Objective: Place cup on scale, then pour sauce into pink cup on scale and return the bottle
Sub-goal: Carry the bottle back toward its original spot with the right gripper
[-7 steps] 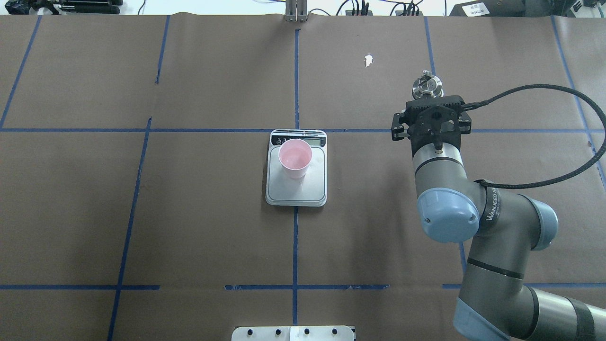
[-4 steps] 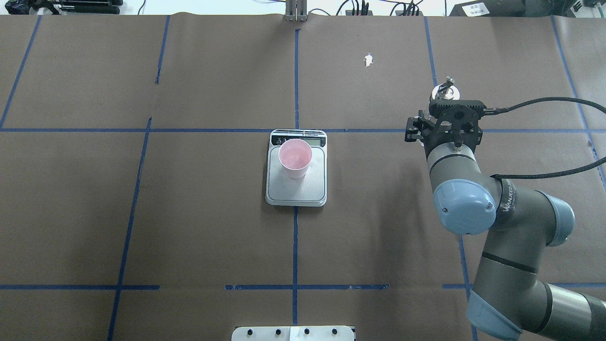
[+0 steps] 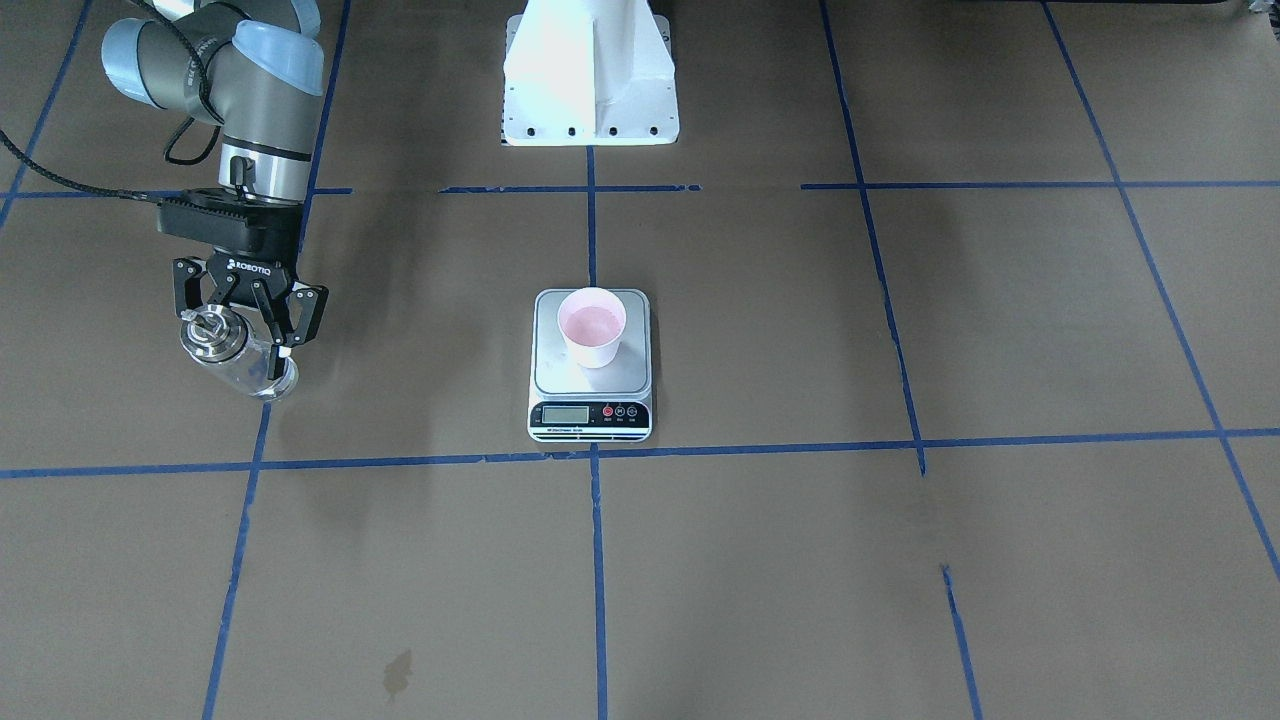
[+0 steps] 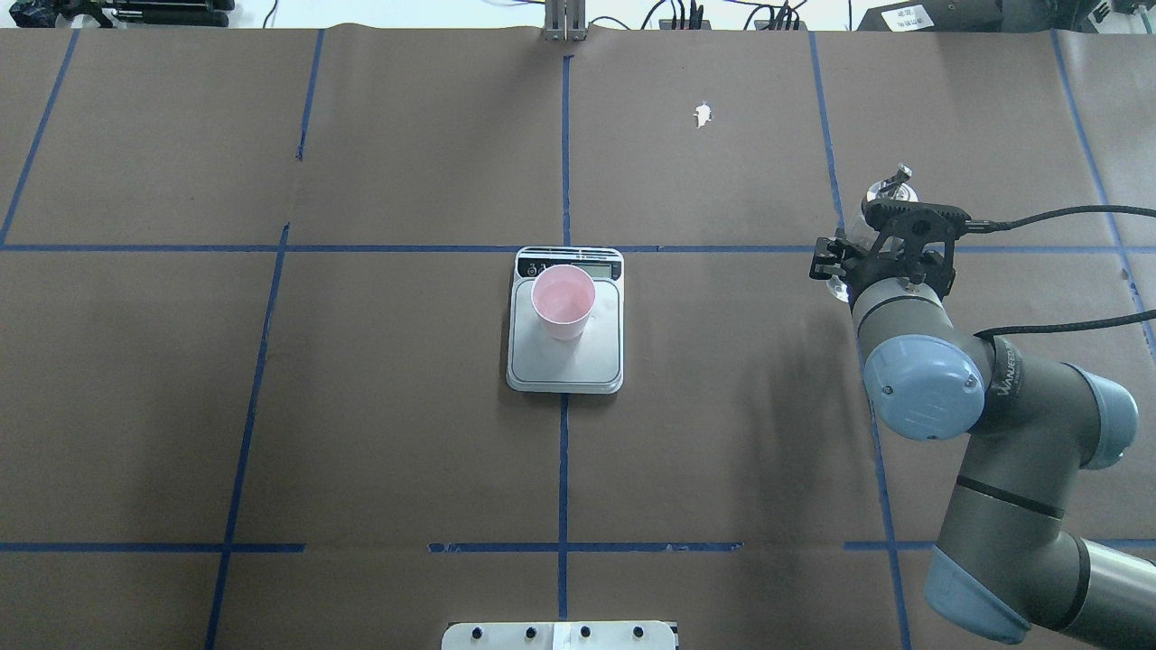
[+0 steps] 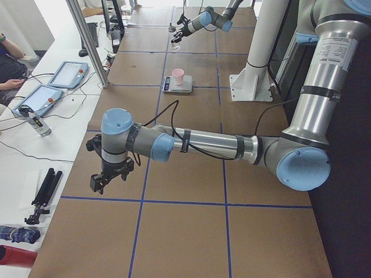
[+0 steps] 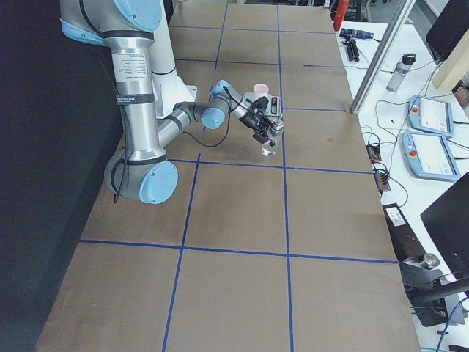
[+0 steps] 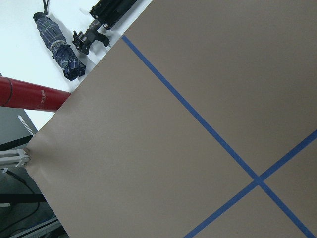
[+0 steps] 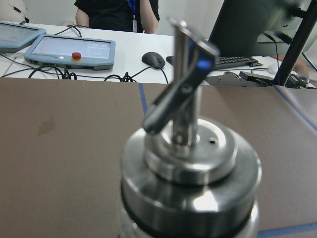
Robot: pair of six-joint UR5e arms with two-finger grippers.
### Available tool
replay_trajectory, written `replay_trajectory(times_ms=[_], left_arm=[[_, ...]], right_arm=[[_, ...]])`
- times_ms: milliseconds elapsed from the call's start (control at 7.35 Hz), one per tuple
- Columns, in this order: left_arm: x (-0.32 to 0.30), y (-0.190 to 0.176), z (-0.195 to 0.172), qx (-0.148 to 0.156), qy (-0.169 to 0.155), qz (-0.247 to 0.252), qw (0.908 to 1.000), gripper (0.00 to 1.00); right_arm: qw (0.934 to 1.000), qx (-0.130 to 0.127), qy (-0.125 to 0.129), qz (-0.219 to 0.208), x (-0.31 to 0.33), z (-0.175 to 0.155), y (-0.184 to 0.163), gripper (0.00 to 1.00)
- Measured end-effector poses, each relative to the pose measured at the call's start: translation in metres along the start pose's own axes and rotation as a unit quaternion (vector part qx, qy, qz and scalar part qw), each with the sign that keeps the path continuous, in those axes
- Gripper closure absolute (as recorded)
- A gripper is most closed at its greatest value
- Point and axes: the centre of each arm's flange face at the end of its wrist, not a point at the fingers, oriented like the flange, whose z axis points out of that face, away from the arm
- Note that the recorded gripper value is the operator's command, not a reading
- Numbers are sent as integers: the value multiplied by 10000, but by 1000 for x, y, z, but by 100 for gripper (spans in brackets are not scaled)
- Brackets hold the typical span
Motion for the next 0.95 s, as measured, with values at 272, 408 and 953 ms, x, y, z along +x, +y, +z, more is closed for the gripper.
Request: replay_trajectory(times_ms=[272, 408, 953], left_arm=[[0, 1, 1, -3, 5, -3, 10000, 0], [0, 1, 1, -5, 6, -5, 10000, 0], [0, 1, 1, -6, 7, -6, 10000, 0]], right_arm=[[9997, -99, 74, 212, 10, 4, 7, 100], [9994, -106, 88, 307, 14, 5, 8, 100], [9988, 7, -131, 472, 44, 9, 23, 100]])
